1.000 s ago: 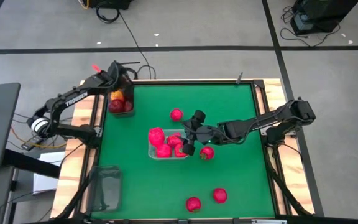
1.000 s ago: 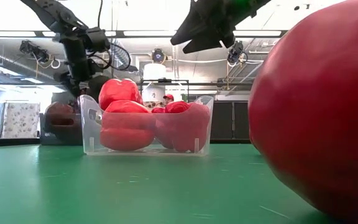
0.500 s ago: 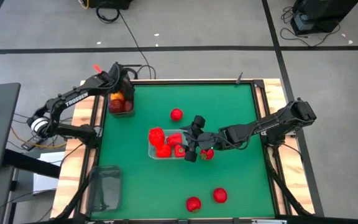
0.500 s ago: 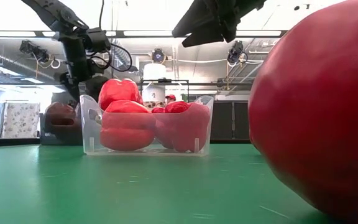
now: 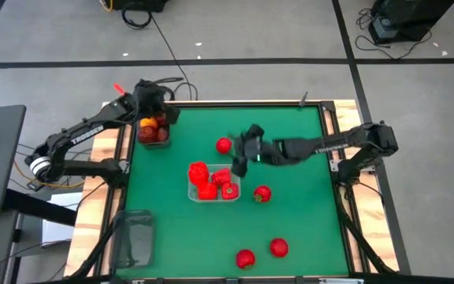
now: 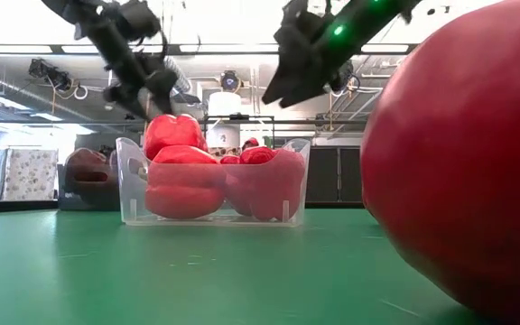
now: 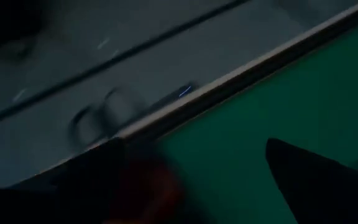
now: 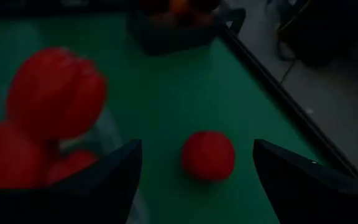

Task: Sort produce into baskets
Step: Put the red tomato into the bottom black bin

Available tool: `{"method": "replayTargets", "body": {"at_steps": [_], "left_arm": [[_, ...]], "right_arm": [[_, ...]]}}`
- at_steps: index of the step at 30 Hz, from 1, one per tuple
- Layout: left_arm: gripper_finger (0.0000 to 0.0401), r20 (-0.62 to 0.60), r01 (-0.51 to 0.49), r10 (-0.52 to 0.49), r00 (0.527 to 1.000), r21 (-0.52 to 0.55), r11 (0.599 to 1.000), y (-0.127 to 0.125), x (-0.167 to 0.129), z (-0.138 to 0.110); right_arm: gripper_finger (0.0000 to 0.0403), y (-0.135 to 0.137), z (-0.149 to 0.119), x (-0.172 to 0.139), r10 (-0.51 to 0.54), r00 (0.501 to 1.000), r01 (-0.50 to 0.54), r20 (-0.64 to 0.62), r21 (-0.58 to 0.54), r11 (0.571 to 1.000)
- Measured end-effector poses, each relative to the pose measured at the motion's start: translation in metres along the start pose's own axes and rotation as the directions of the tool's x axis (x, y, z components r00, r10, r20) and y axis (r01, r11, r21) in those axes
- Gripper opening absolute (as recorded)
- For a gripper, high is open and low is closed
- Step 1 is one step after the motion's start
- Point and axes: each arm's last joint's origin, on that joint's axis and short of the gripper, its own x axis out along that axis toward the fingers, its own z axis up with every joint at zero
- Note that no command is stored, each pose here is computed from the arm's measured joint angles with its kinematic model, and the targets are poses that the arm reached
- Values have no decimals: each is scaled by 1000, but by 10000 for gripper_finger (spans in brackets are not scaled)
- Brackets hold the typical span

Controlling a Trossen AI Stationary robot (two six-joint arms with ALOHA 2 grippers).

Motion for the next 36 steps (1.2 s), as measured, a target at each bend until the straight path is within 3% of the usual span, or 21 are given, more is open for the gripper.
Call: {"method": "replayTargets", "body": {"at_steps": [3,7,13,20,26,30,36], "left_arm": [[397,97,130,-131,987,21,991,-16,-9,7],[397,117,254,-262,958,79,964,-38,-18,6],[396,104,355,-378,920,187,916,-63,-29,0],[396,72,412,-434,898,213,886,-73,-32,-7],[396,73,450,-480,874,245,858,-87,-27,-20],[396,97,474,-520,848,297,829,-100,-19,-39],[396,79,507,-540,838,255,824,-106,-15,-59]], "right_arm": [[316,-36,9,18,74,997,-76,20,93,993],[316,-75,8,48,158,987,-160,27,168,973],[316,-102,-13,96,283,957,-261,-59,244,934],[316,-104,-8,115,335,932,-290,-140,270,918],[316,-90,-14,112,345,913,-303,-218,206,930],[316,-74,-29,125,283,918,-255,-278,134,958],[316,-63,-45,145,314,905,-264,-287,200,944]]}}
